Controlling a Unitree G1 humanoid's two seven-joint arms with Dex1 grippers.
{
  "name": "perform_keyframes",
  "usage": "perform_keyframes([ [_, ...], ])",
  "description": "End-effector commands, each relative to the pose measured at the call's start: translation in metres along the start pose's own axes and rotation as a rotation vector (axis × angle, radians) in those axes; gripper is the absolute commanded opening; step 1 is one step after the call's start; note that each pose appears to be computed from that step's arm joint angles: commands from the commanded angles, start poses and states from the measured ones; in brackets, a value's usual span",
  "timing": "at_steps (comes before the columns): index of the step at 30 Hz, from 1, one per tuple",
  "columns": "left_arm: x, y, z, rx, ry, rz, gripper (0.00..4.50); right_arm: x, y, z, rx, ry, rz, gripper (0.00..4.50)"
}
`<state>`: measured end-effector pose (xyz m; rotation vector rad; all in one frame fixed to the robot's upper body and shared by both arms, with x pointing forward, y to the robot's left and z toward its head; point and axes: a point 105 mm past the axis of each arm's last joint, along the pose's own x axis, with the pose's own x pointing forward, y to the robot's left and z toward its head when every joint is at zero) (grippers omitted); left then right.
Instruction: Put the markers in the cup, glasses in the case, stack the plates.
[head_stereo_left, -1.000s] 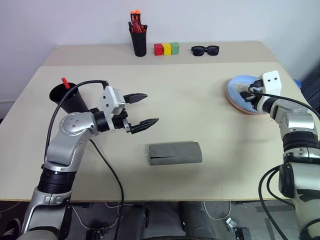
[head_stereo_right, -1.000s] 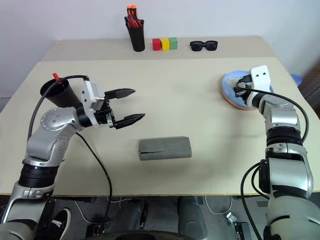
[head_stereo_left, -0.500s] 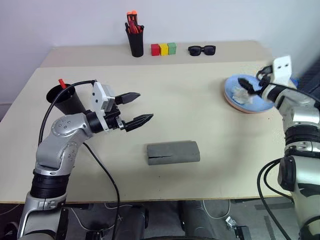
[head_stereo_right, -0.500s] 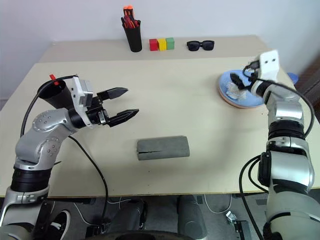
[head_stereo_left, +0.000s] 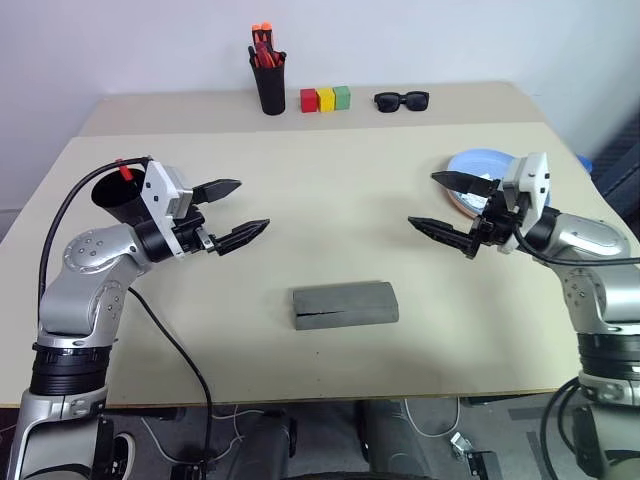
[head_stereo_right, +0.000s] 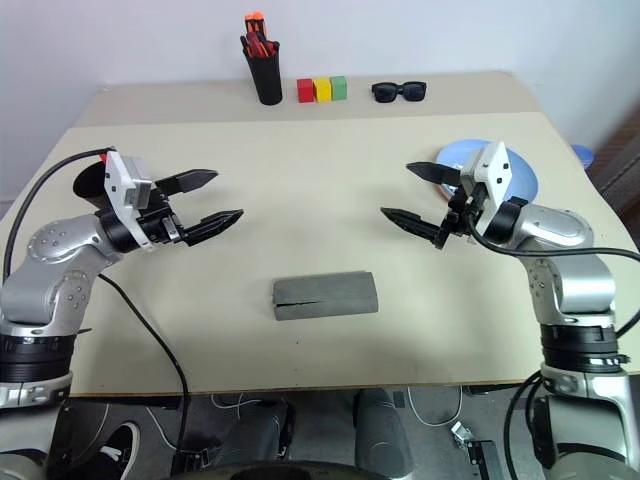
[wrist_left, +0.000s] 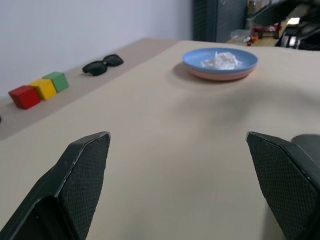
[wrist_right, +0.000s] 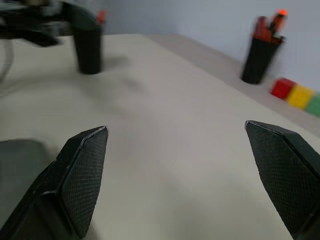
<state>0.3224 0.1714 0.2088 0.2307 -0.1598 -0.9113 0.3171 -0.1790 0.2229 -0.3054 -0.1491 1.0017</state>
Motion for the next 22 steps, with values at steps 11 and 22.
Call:
perform_keyframes([
  [11,-0.005,-0.019,-0.008,-0.005,-0.045,-0.015,4.50,-0.003,0.002,0.014,-0.061,0.037,0.018,4.47],
  [22,0.015,-0.018,-0.013,0.001,-0.066,-0.066,4.50,-0.017,0.000,0.012,-0.073,0.080,-0.046,4.47],
])
